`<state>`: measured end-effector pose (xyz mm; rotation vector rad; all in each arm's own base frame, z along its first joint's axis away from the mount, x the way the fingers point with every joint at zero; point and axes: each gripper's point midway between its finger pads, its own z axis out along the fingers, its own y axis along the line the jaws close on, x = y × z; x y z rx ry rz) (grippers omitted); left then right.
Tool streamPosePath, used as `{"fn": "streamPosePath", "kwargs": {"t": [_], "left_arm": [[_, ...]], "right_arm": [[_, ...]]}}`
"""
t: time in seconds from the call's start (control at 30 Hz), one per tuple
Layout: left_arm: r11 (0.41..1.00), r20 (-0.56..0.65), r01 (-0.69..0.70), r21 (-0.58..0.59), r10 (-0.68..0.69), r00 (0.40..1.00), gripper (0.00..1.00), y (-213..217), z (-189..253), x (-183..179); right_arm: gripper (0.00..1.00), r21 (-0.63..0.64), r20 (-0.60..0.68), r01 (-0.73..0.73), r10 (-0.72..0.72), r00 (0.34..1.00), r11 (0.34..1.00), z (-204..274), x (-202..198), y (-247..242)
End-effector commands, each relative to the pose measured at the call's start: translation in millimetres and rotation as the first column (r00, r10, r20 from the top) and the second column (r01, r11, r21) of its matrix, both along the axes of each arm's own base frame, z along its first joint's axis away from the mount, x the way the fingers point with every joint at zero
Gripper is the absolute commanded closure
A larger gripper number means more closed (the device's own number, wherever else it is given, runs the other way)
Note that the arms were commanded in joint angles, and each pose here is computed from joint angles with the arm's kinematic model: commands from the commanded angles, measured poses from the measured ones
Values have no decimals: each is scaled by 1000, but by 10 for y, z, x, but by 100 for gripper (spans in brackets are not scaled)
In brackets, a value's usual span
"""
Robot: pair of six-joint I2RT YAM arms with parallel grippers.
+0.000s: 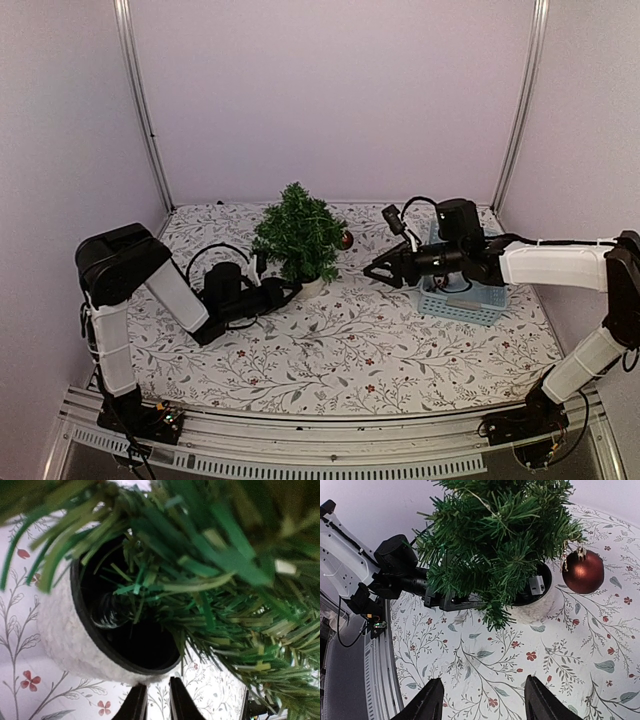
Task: Decorate the small christmas tree
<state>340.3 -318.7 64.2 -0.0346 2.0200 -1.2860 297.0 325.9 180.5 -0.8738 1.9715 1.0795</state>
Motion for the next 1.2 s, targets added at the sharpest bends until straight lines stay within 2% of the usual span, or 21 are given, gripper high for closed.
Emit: {"fn": "streamPosePath", "kwargs": {"t": [0.0,0.17,0.3,0.4,0.53,0.7,0.97,1.17], "left_arm": [[1000,32,-16,-20,16,999,83,26,126,-59],[997,27,-83,6,83,996,74,251,143,-142],[991,27,-129,17,129,991,68,421,156,-206],[989,26,-143,28,143,989,64,493,172,-233],[987,34,-156,29,155,987,63,560,216,-257],[981,91,-188,43,183,979,61,685,384,-259],[951,201,-251,178,215,956,58,893,638,-260],[941,233,-270,204,221,947,58,958,725,-278]], "right_arm": [[42,13,24,32,-32,999,999,108,57,-153],[42,8,24,117,-117,993,993,183,242,-464],[42,-34,41,275,-273,961,961,292,482,-908],[41,-167,71,444,-438,896,880,286,708,-1283],[41,-370,142,585,-579,803,721,75,932,-1739],[41,-567,198,625,-648,735,536,-332,1033,-2275],[40,-680,204,608,-691,694,410,-730,1157,-2689],[40,-741,227,587,-702,675,324,-976,1232,-2851]]}}
